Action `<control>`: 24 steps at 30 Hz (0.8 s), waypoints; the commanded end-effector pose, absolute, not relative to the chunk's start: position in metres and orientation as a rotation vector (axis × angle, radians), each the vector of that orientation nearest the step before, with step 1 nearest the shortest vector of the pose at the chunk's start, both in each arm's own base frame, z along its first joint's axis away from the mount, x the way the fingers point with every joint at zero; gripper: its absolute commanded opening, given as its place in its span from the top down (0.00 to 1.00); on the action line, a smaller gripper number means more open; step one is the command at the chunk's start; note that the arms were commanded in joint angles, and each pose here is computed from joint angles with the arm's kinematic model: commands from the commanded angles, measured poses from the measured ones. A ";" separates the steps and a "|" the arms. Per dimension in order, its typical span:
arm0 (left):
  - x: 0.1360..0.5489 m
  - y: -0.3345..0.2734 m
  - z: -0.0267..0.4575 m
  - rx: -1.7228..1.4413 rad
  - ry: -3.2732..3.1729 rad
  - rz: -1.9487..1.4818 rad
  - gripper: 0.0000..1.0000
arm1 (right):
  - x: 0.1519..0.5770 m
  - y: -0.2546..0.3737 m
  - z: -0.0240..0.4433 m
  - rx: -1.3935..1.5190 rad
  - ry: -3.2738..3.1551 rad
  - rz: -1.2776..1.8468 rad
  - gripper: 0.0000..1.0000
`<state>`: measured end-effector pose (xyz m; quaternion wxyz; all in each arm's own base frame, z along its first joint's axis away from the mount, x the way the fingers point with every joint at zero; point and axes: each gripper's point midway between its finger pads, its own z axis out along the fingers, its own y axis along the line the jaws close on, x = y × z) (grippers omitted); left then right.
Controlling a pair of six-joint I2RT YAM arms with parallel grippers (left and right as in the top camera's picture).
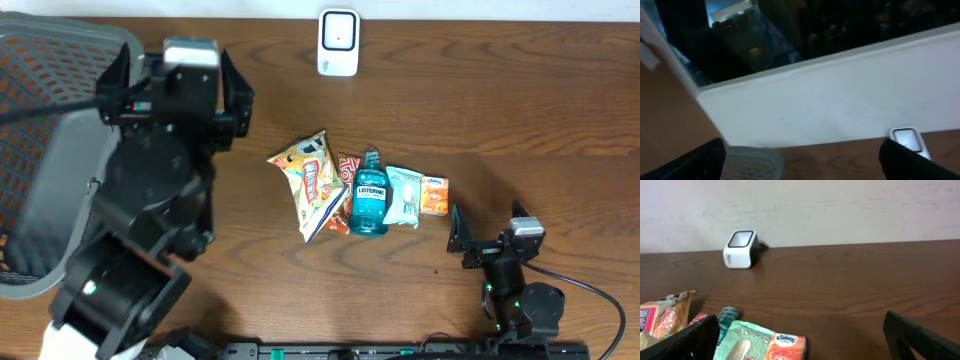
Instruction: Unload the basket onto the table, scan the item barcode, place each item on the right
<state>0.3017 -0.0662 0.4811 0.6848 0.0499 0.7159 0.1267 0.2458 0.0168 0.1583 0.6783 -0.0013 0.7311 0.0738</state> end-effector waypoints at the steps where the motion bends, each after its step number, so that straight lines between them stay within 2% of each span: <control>1: 0.289 -0.061 0.487 0.106 1.573 0.204 0.02 | 0.246 0.018 0.158 -0.014 1.643 0.162 0.01; 5: 0.271 -0.044 0.493 0.056 1.542 0.135 0.02 | 0.246 0.018 0.158 -0.014 1.643 0.162 0.01; 14: 0.210 -0.052 0.497 0.262 1.476 -0.107 0.02 | 0.246 0.018 0.158 -0.014 1.643 0.162 0.01; 24: 0.118 -0.011 0.534 0.063 1.253 -0.026 0.02 | 0.246 0.018 0.158 -0.014 1.643 0.162 0.01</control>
